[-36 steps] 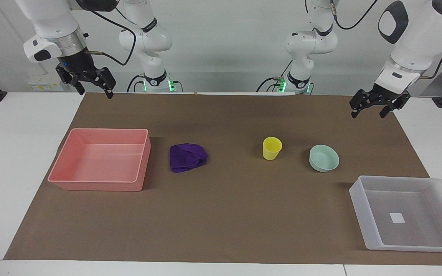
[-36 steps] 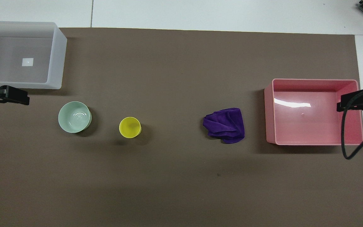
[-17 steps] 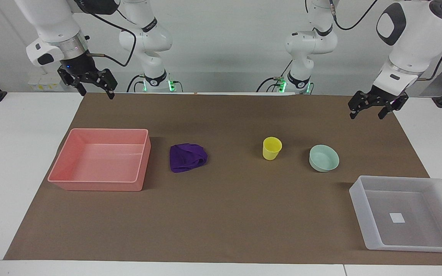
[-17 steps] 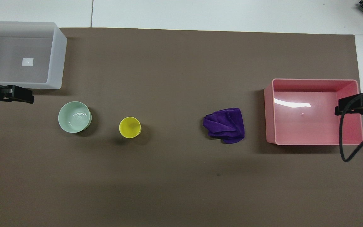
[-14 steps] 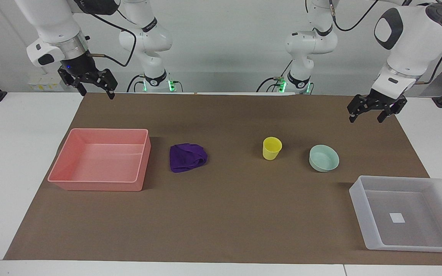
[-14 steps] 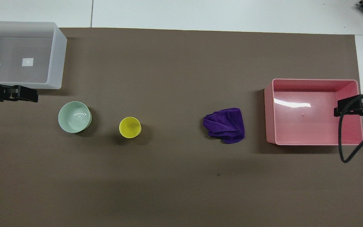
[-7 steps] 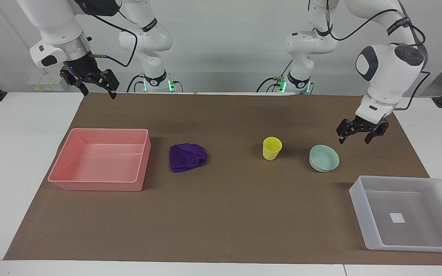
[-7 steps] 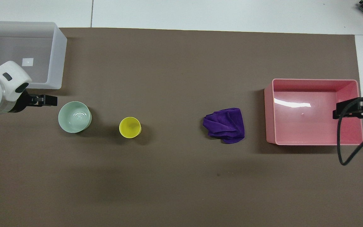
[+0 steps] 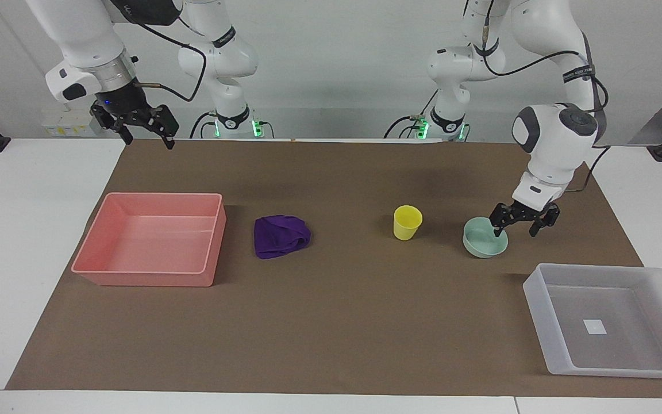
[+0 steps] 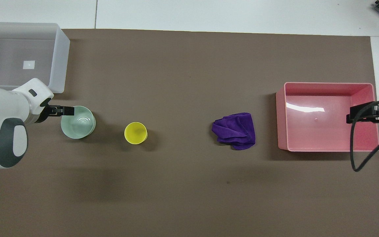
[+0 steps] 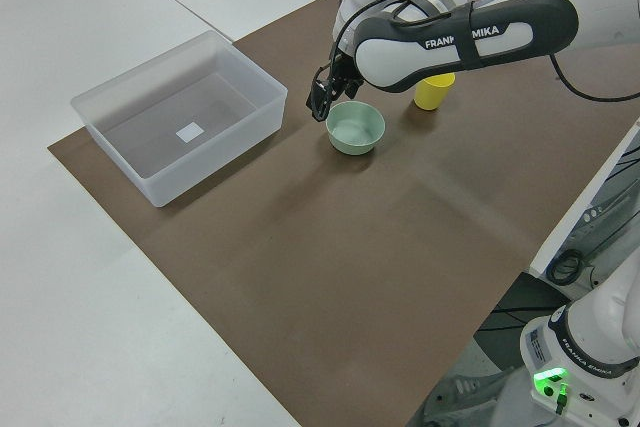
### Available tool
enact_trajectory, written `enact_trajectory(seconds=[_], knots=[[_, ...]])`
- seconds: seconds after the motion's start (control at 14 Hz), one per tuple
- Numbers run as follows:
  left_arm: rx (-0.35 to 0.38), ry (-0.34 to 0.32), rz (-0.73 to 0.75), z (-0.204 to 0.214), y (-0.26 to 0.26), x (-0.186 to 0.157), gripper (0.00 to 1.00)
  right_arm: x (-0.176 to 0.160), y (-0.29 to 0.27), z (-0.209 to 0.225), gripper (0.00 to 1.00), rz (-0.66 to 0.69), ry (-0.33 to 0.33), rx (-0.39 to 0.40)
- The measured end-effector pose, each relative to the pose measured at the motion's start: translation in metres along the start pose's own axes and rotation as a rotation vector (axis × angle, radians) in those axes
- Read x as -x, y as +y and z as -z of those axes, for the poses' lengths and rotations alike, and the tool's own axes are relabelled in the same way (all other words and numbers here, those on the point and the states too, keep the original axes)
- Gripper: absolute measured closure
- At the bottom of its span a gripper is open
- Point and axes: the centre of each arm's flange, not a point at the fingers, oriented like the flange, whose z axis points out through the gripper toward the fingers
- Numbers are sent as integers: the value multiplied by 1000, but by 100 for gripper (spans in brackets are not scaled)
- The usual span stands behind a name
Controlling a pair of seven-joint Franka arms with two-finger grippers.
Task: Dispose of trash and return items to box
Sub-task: 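Reach the left gripper to the green bowl rim and grasp it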
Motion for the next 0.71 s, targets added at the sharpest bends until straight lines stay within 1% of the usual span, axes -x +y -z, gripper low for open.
enact_trajectory(seconds=[0.29,0.43,0.5,0.57,0.64,0.71], knots=[[3,-23,1,-36,0,5,0,4,-3,-9,0,7,-14,1],[3,-43,5,-50,-2,9,4,4,-3,-15,0,-14,-5,0],[3,-49,8,-53,-4,10,4,4,-4,-20,0,-27,-4,0],[3,-52,10,-54,-5,11,13,3,-4,-26,0,-30,6,-1],[3,-53,10,-54,-5,11,25,2,-5,-34,0,-29,19,-3],[3,-53,10,-54,-5,11,40,1,-6,-40,0,-26,28,-5]])
